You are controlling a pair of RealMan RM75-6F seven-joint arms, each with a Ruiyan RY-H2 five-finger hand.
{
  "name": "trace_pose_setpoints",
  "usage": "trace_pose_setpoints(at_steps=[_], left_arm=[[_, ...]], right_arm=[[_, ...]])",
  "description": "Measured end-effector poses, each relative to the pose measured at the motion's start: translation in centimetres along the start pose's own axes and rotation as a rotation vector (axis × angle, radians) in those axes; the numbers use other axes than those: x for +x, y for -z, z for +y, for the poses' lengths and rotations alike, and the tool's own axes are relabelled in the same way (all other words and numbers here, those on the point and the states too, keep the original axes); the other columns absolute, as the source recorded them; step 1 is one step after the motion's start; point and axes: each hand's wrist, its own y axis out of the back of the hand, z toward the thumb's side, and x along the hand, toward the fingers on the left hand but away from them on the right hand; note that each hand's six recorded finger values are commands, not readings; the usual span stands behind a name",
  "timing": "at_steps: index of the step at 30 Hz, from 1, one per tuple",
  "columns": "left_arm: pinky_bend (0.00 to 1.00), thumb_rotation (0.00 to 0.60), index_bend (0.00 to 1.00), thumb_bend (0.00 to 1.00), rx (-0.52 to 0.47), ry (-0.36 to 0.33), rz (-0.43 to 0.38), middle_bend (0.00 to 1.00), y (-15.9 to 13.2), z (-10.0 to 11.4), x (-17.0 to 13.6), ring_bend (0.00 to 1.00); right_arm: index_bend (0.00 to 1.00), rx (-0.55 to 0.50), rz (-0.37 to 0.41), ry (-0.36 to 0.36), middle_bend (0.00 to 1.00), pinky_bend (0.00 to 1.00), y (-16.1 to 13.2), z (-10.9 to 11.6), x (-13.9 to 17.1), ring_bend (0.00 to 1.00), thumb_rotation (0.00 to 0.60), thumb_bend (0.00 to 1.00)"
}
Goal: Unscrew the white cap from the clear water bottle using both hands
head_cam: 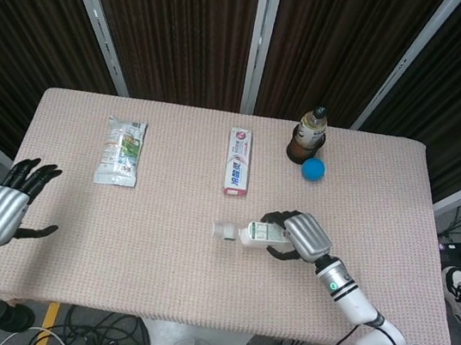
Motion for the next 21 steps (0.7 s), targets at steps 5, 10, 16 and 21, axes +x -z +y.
trace_pose_setpoints(at_steps=[5, 10, 16, 21], left_arm=[[0.02, 0.6, 0.13, 0.0, -0.091, 0.011, -0.164, 0.11, -3.8, -0.6, 3.0, 0.0], [0.02, 0.6, 0.13, 0.0, -0.141, 0.021, -0.265, 0.11, -7.0, -1.6, 4.7, 0.0], [0.02, 0.6, 0.13, 0.0, -0.18, 0.022, -0.332, 0.11, -9.5, -2.4, 6.1, 0.0], [0.02, 0.6, 0.13, 0.0, -0.202, 0.021, -0.359, 0.11, -10.8, -2.8, 6.6, 0.0]], right_arm=[[0.67, -0.113, 0.063, 0.028, 0.57, 0.45, -2.7, -0.1, -2.7, 0.43, 0.6, 0.61], [0.68, -0.209, 0.088, 0.032, 0.58, 0.46, -4.3, -0.3, -4.2, 0.43, 0.6, 0.63], [0.69, -0.267, 0.103, 0.031, 0.59, 0.46, -5.1, -0.6, -4.9, 0.44, 0.6, 0.64], [0.69, -0.283, 0.111, 0.036, 0.59, 0.46, -5.4, -0.7, -5.2, 0.45, 0.6, 0.64]])
